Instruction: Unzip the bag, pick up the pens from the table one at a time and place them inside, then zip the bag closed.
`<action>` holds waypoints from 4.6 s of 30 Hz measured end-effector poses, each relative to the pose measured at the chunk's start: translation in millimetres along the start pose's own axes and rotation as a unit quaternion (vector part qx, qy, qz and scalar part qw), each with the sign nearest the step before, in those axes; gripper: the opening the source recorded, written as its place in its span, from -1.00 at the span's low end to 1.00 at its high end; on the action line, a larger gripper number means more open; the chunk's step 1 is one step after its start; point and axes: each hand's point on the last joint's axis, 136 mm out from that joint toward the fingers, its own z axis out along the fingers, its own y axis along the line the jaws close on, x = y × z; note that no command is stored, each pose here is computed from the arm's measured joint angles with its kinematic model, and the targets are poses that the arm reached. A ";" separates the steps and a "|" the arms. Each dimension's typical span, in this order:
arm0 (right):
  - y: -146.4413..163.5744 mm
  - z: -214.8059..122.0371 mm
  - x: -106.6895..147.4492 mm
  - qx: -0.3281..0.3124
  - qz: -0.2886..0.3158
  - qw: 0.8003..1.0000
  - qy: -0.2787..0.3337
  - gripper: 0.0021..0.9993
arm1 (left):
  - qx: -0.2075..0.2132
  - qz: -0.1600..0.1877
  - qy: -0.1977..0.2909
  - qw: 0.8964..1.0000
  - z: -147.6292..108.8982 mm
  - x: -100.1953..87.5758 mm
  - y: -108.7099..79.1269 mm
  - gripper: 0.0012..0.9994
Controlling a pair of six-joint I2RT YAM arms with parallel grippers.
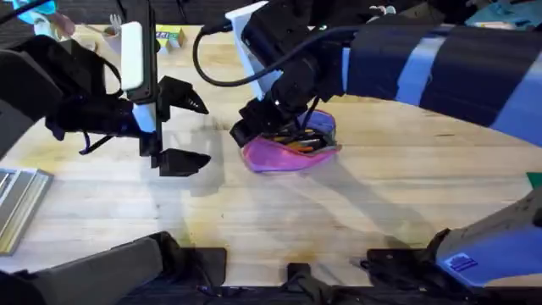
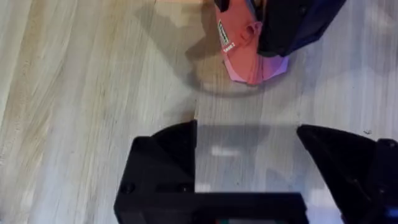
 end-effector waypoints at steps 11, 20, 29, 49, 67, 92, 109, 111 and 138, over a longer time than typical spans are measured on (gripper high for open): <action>6.3 0.7 -0.1 -0.004 -0.007 1.000 -0.001 -0.20 | 0.000 0.000 0.000 1.000 0.0 0.0 0.0 0.99; 8.7 0.8 -0.7 -0.006 -0.009 1.000 -0.003 -0.93 | 0.000 0.000 0.000 1.000 0.0 0.0 0.0 0.99; 8.7 0.8 -0.7 -0.006 -0.009 1.000 -0.003 -0.94 | 0.000 0.000 0.000 1.000 0.0 0.0 0.0 0.99; 13.9 -27.8 -11.2 -0.011 -0.010 0.999 -0.041 -0.94 | 0.000 0.000 0.000 1.000 0.0 0.0 0.1 0.99; 13.9 -27.9 -12.1 -0.011 -0.010 0.999 -0.042 -0.94 | 0.021 -0.024 -0.009 0.999 -0.2 -4.6 -11.7 0.99; 14.0 -27.9 -12.5 -0.012 -0.010 0.999 -0.043 -0.94 | 0.065 -0.107 -0.098 0.987 19.1 -7.7 -10.5 0.99; 14.0 -27.9 -12.6 -0.012 -0.010 0.999 -0.044 -0.94 | 0.115 -0.082 -0.177 0.974 74.3 -17.8 -3.1 0.99; 14.2 -27.9 -12.6 -0.012 -0.010 0.999 -0.044 -0.94 | 0.113 -0.071 -0.182 0.974 76.6 -20.7 -1.5 0.99; 6.1 -28.1 -14.7 0.013 -0.010 0.999 -0.049 -0.94 | 0.145 -0.066 -0.182 0.970 100.1 -42.0 -6.9 -0.91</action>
